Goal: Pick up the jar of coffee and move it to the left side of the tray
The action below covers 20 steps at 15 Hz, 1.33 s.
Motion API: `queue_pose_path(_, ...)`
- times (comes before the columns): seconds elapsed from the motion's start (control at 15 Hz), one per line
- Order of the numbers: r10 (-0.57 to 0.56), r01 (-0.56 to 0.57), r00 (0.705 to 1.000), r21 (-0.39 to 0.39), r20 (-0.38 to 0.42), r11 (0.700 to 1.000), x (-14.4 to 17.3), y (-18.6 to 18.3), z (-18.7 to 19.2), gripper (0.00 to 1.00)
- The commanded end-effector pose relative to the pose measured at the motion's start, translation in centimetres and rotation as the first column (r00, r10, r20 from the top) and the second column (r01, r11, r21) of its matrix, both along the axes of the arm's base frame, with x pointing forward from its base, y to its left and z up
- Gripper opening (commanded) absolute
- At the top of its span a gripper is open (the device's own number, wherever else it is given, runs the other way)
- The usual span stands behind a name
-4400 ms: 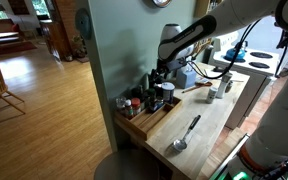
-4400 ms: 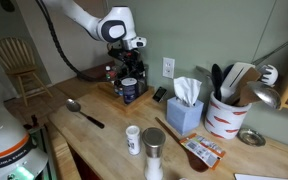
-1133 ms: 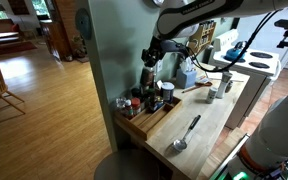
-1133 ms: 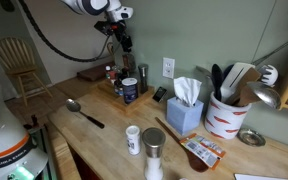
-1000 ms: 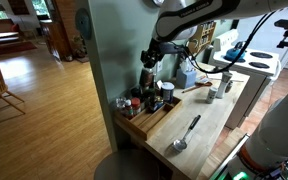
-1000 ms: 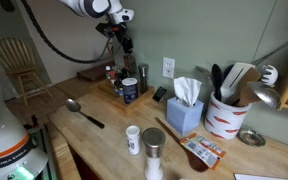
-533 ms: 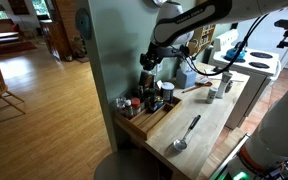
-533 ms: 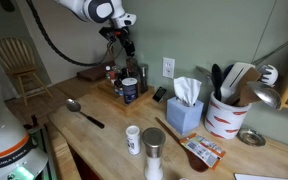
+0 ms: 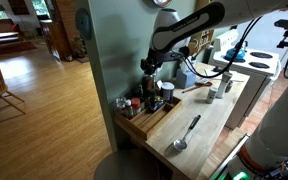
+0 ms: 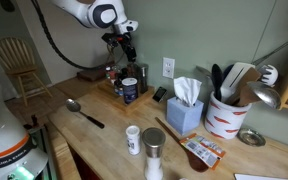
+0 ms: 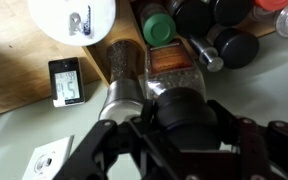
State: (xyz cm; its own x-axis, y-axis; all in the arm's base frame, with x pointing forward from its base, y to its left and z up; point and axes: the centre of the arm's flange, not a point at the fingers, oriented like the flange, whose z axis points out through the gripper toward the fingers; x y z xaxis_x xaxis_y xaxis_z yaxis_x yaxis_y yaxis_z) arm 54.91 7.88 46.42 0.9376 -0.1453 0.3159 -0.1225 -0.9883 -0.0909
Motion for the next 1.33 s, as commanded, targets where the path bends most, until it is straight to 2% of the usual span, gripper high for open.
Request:
queue_pose_path(0.0,-0.003,0.003,1.000,-0.012,-0.005,1.000,0.7,0.4,-0.7,0.31)
queue_pose_path(1.27,0.062,-0.065,0.996,-0.050,-0.068,0.997,3.2,1.7,-4.8,0.31)
